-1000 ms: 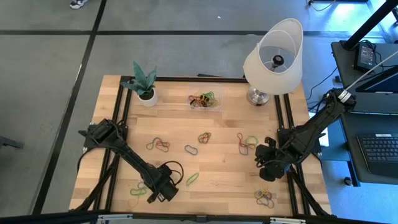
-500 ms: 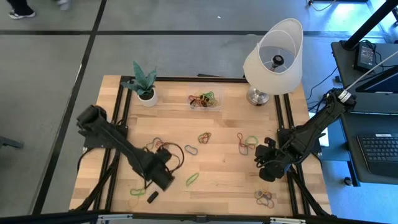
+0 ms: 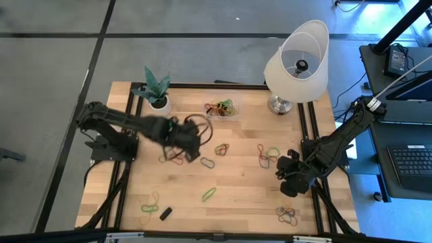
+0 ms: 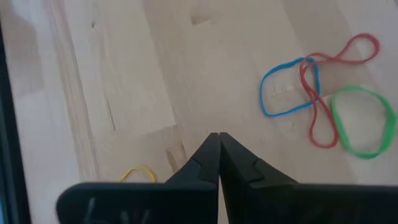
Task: Pick and place rubber bands into bin
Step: Put the blue rubber band into the transparent bin
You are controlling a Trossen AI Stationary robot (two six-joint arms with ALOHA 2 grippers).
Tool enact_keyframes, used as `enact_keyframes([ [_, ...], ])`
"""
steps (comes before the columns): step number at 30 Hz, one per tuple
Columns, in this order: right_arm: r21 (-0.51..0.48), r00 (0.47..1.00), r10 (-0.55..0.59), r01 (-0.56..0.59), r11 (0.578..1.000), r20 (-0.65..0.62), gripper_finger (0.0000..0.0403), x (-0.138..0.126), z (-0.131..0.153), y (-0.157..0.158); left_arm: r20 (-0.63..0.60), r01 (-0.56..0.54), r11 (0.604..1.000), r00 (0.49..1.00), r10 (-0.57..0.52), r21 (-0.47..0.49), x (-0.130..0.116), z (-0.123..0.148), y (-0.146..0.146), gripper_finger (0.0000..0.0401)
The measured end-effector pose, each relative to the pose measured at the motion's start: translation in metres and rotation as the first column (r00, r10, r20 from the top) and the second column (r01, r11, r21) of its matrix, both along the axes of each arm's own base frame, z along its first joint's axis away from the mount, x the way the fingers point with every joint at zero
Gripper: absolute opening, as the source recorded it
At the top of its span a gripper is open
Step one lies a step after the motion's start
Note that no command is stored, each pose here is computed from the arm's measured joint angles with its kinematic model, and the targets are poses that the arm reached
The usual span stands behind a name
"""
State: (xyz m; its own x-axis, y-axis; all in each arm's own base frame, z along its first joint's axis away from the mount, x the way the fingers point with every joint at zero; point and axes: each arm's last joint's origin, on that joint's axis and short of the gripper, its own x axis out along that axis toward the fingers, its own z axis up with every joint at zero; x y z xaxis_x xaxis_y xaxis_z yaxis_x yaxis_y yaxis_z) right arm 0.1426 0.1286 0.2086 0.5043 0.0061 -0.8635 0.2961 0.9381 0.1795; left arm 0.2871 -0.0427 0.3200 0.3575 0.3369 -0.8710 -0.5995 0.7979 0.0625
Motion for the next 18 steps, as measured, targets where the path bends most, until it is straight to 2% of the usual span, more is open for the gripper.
enact_keyframes([
  [3,-0.001,1.000,-0.020,0.020,1.000,0.008,0.0006,0.001,0.000,-0.001,0.047,0.059,0.997,0.997,-0.062,0.056,0.014,0.005,0.035,0.0003],
  [7,0.035,0.995,-0.101,0.101,0.994,0.008,0.0006,0.003,0.000,-0.004,0.156,0.134,0.985,0.976,-0.151,0.112,0.028,0.014,0.084,0.0003],
  [12,0.069,0.980,-0.197,0.196,0.978,0.005,0.0006,0.008,0.000,-0.009,0.255,0.147,0.966,0.946,-0.200,0.214,0.033,0.023,0.138,0.0003],
  [18,0.076,0.965,-0.262,0.260,0.962,0.004,0.0007,0.014,0.000,-0.017,0.248,0.201,0.950,0.933,-0.260,0.238,0.043,0.003,0.189,0.0003],
])
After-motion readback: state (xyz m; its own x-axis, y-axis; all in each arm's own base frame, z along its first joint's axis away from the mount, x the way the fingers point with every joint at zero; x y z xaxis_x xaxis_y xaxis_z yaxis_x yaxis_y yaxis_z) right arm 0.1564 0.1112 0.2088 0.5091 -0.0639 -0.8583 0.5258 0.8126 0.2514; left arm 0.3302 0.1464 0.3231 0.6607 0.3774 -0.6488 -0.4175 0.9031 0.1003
